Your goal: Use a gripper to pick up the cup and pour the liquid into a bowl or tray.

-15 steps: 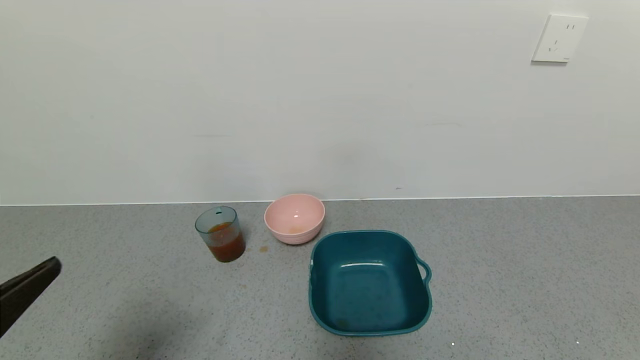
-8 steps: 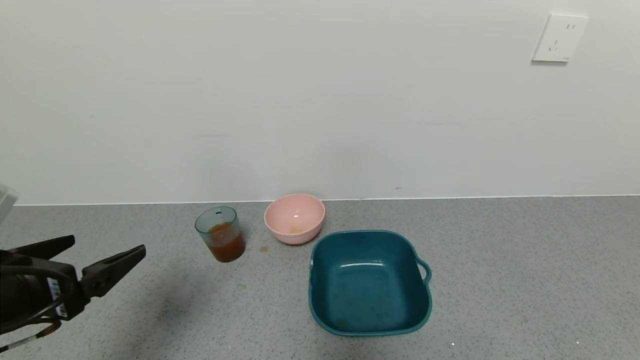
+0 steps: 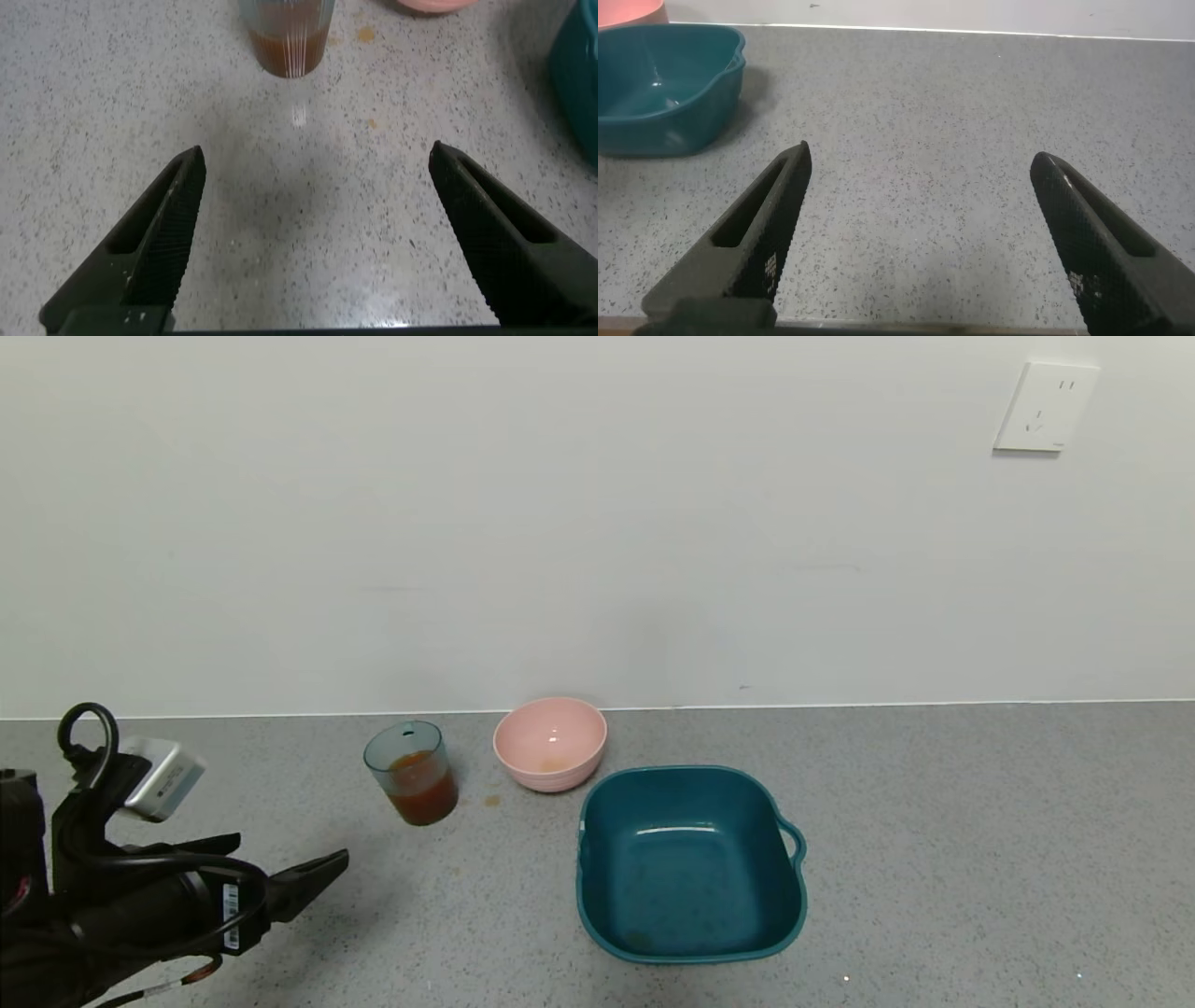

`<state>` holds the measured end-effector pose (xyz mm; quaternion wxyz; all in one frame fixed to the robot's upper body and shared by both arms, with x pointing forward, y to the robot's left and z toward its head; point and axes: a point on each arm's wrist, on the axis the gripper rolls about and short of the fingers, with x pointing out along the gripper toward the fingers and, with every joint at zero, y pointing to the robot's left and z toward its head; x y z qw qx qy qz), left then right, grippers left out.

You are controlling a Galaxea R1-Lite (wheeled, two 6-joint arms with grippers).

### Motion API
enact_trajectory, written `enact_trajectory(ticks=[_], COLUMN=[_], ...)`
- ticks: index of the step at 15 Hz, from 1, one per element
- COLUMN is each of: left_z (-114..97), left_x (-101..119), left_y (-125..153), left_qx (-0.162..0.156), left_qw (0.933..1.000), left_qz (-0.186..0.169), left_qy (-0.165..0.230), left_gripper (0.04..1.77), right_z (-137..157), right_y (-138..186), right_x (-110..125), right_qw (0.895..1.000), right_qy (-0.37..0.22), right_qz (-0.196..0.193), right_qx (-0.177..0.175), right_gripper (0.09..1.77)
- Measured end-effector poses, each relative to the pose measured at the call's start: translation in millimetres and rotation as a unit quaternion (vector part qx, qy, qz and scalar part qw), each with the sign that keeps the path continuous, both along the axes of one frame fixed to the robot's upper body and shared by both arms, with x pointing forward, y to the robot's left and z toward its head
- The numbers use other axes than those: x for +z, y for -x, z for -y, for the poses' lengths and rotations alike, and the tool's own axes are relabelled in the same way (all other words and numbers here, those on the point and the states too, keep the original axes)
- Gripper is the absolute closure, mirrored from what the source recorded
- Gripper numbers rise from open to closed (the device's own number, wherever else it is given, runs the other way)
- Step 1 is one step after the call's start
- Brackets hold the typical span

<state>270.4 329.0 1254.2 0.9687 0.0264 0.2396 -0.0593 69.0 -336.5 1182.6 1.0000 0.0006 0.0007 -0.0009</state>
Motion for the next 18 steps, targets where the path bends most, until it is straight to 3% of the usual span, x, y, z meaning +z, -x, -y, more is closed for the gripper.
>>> enact_trajectory(ticks=[10, 18], left_z=[1, 2], left_x=[-51, -88], left_y=[-51, -92], left_qx=[0.001, 0.002], left_qw=[1.0, 0.9972], left_qz=[0.006, 0.075], left_qy=[-0.004, -0.001], left_gripper=[0.09, 0.09], right_z=[0, 0], right_y=[0, 0], right_x=[0, 0], right_qw=[1.0, 1.0], right_qy=[0.0, 0.0], right_qz=[0.0, -0.002], right_qx=[0.0, 0.0], right_gripper=[0.15, 0.15])
